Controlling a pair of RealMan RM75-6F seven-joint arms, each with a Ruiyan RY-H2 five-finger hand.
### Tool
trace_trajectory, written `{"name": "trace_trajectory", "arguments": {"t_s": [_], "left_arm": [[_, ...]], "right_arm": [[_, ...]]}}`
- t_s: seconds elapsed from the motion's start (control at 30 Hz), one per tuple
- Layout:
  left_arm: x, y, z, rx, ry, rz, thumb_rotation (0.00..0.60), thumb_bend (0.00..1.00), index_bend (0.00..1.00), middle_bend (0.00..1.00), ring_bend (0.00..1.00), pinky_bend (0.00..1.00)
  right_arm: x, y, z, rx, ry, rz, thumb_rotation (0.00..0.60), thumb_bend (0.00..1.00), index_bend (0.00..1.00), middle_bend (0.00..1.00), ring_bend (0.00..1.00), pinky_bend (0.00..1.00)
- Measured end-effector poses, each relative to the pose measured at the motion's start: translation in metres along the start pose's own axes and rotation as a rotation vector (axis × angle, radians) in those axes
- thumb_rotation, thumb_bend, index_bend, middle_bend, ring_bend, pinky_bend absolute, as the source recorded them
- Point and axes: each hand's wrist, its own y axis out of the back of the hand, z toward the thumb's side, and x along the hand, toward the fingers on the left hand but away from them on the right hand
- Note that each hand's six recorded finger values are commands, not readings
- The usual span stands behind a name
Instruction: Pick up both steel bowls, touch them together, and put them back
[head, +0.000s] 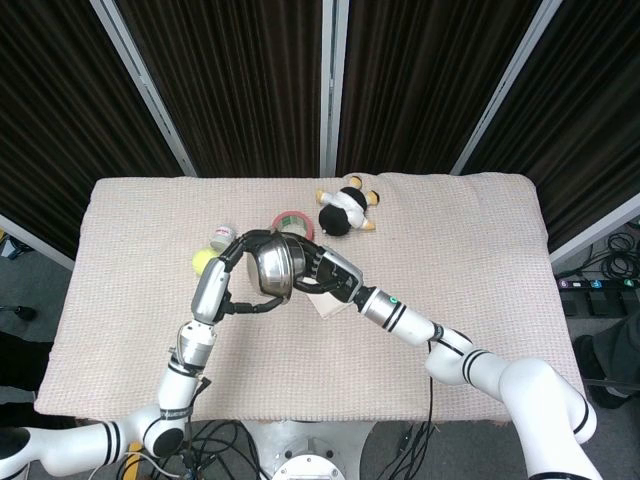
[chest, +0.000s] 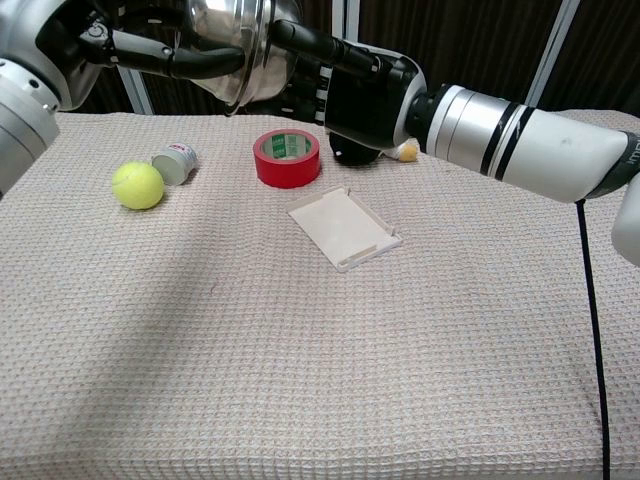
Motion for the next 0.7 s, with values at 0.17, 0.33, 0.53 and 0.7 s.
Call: {"name": "trace_trajectory", "arguments": {"t_s": [0.17,0.33,0.53,0.7], "left_arm": [[-0.002,0.009,-0.003,0.001,0.008,0.025,0.600,0.21,0.48,0.43,0.43,0.65],[-0.011,0.027,-0.016,0.001,0.049,0.066,0.600,0.21,0.48,0.43,0.43,0.65],[-0.030,0.057,-0.044,0.090,0.115,0.090,0.600,0.21,0.48,0.43,0.43,0.65],[-0.044,0.084,-0.066,0.221,0.170,0.055,0.600,0.21,0.48,0.43,0.43,0.65]], "right_arm": [[0.009,0.008,0.004,-0.005,0.014,-0.022,0.600,0.24,0.53,0.37,0.25,0.37],[0.031,0.025,0.014,0.029,0.027,-0.060,0.600,0.25,0.53,0.37,0.25,0.37],[0.064,0.052,0.028,0.184,-0.033,-0.131,0.600,0.25,0.53,0.36,0.25,0.37],[0.101,0.075,0.042,0.387,-0.126,-0.216,0.600,0.27,0.53,0.35,0.25,0.37]]}}
